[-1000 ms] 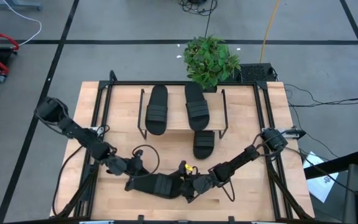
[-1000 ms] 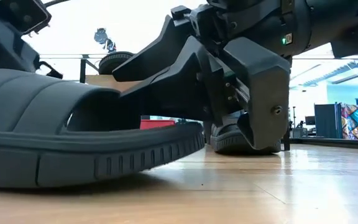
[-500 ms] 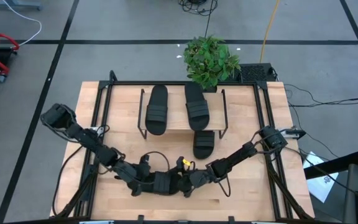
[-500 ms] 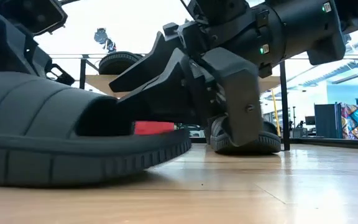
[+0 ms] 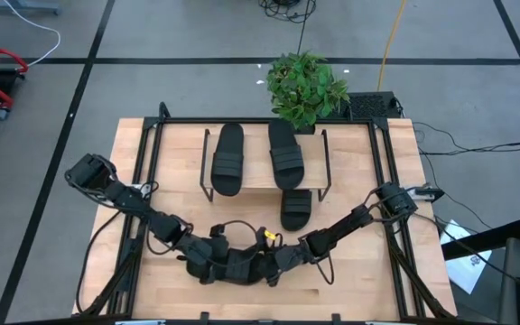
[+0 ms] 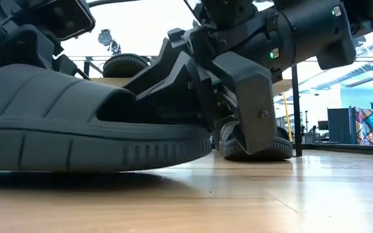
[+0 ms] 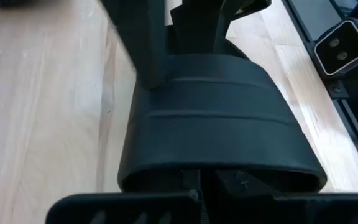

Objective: Pick and place slides into the shelf
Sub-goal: Put the black slide under the shelf

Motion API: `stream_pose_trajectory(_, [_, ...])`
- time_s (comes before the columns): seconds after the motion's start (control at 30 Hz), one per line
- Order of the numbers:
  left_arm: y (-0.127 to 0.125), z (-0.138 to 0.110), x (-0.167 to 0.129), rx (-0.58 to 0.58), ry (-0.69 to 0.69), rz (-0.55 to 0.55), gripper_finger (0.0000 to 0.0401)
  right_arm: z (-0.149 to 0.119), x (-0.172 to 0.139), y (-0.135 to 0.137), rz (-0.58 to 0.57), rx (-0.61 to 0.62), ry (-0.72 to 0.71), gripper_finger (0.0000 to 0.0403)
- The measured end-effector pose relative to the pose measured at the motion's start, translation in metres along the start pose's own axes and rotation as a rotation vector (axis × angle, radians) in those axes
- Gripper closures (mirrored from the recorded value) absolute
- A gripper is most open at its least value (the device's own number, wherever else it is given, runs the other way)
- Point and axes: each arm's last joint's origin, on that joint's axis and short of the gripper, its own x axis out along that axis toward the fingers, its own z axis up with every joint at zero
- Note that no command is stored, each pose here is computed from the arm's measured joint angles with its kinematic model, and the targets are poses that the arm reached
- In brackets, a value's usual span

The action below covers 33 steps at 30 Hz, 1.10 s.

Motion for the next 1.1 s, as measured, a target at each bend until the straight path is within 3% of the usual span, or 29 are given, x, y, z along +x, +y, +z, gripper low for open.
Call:
stream_pose_trajectory(0.2, [0.000, -0.002, 0.000, 0.001, 0.032, -0.025, 0.0400, 0.001, -0.001, 0.000, -0.008, -0.034, 0.009, 0.0382])
stream_pose_trajectory(0.43, [0.000, -0.002, -0.019, 0.040, 0.118, -0.037, 0.0396, 0.005, -0.011, 0.007, -0.070, -0.092, 0.104, 0.0397])
stream_pose_trajectory(0.6, [-0.003, 0.006, -0.047, 0.069, 0.083, 0.006, 0.0389, 0.015, -0.030, 0.011, -0.116, -0.157, 0.205, 0.0399])
stream_pose_trajectory(0.73, [-0.005, 0.013, -0.073, 0.105, 0.012, 0.068, 0.0389, 0.025, -0.050, 0.012, -0.240, -0.213, 0.304, 0.0400])
stream_pose_trajectory(0.9, [-0.006, 0.017, -0.095, 0.117, -0.076, 0.148, 0.0389, 0.038, -0.069, 0.011, -0.406, -0.194, 0.375, 0.0401])
stream_pose_trajectory(1.1, [-0.008, 0.017, -0.099, 0.141, -0.094, 0.152, 0.0389, 0.039, -0.072, 0.013, -0.393, -0.123, 0.463, 0.0402])
